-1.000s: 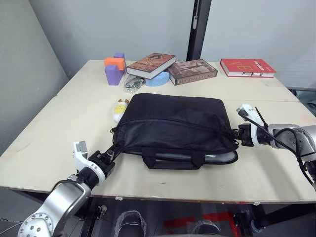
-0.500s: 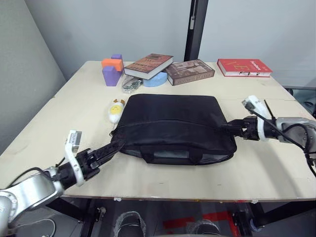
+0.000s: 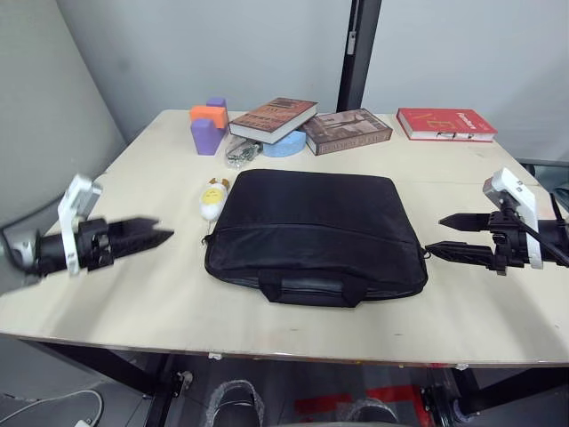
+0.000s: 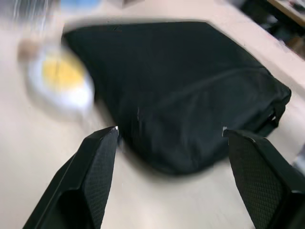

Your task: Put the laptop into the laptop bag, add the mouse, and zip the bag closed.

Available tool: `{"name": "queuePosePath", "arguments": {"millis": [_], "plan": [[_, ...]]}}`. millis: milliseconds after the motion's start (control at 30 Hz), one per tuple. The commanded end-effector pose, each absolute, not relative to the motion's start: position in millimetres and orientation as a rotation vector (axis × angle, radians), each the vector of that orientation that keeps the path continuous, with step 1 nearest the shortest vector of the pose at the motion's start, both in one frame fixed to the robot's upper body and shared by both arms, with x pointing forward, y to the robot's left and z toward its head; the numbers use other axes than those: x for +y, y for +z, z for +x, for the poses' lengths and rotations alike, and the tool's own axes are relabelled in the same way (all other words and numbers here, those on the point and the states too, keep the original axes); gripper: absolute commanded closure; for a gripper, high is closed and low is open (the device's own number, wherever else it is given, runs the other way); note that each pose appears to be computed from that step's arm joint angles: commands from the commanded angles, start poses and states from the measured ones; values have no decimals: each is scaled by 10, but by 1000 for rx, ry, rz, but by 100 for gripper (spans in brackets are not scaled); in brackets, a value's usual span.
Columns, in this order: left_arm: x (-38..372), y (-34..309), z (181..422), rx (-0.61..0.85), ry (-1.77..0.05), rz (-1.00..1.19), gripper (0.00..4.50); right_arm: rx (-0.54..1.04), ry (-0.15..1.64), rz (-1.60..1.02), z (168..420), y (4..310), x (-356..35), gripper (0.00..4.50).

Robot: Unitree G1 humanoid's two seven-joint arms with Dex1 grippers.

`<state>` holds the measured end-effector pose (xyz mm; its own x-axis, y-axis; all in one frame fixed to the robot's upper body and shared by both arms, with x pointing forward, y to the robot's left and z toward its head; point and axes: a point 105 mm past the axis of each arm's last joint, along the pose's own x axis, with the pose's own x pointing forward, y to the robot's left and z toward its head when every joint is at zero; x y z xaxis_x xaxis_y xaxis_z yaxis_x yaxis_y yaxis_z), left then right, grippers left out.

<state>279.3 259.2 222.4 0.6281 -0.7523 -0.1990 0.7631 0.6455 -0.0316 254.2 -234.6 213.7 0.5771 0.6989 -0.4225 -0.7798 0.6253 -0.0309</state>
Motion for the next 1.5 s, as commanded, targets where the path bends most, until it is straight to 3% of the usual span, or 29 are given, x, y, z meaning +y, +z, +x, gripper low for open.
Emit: {"name": "queuePosePath", "arguments": {"millis": [33,133,333,433,467,933,1200,1500], "plan": [[2473,2280,2891,141,-953,275,84,280,836,-322,2473,2388,-2435,4],[2400,2247,2948,134,-1022,461,84,272,815,-305,2419,2414,-2491,4],[2340,2250,2992,130,-1115,581,84,292,823,-270,2298,2424,-2531,4],[2371,2219,2965,171,-1150,552,9,318,842,-287,2250,2395,-2516,0],[2388,2208,2953,185,-1157,541,4,328,845,-295,2243,2376,-2516,0],[2711,1999,2746,278,-1074,438,4,360,894,-302,2286,2290,-2475,0],[3031,1882,2700,322,-913,428,4,371,935,-323,2341,2238,-2410,0],[2742,2027,2736,248,-1081,408,4,359,1000,-409,2361,2211,-2225,0]]}}
